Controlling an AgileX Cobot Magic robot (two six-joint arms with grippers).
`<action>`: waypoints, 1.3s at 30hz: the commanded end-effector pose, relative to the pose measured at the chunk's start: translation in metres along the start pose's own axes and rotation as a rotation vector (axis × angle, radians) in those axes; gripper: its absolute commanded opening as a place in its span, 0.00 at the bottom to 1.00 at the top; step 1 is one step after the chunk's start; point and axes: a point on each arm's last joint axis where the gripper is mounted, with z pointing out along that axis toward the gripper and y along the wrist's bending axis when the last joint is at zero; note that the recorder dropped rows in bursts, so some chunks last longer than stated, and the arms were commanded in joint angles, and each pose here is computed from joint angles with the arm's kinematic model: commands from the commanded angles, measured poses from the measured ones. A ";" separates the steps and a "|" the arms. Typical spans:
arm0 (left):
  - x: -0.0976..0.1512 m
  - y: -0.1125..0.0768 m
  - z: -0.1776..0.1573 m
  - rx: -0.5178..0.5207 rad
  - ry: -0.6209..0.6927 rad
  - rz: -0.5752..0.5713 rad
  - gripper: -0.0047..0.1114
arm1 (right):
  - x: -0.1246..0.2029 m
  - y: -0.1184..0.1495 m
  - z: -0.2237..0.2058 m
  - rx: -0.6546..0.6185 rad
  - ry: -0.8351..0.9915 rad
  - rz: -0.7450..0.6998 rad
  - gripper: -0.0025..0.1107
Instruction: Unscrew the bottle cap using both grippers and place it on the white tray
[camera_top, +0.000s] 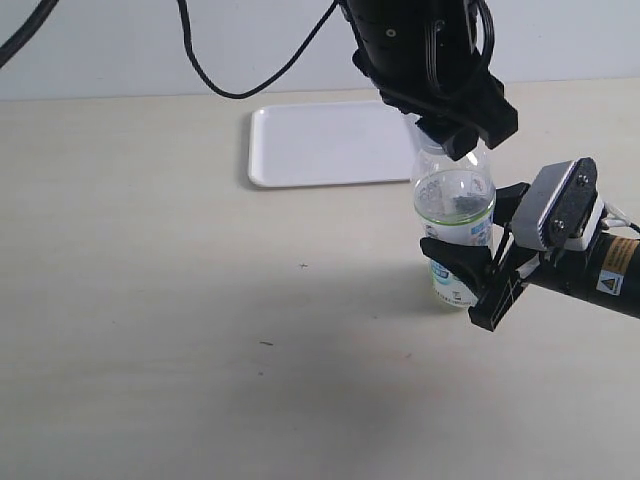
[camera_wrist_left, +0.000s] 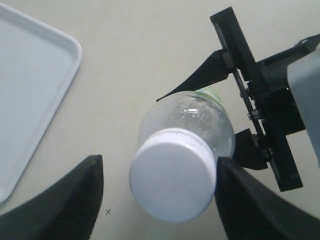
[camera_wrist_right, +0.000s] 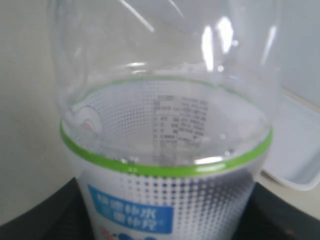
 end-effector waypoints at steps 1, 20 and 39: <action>-0.001 0.000 -0.002 -0.003 -0.011 -0.008 0.57 | -0.002 -0.001 0.000 0.001 -0.014 -0.002 0.02; 0.002 -0.001 -0.002 0.004 0.028 -0.196 0.04 | -0.002 0.000 0.000 -0.010 -0.015 -0.006 0.02; 0.002 -0.008 -0.002 0.066 0.051 -0.718 0.04 | -0.002 0.001 0.000 -0.015 -0.022 -0.035 0.02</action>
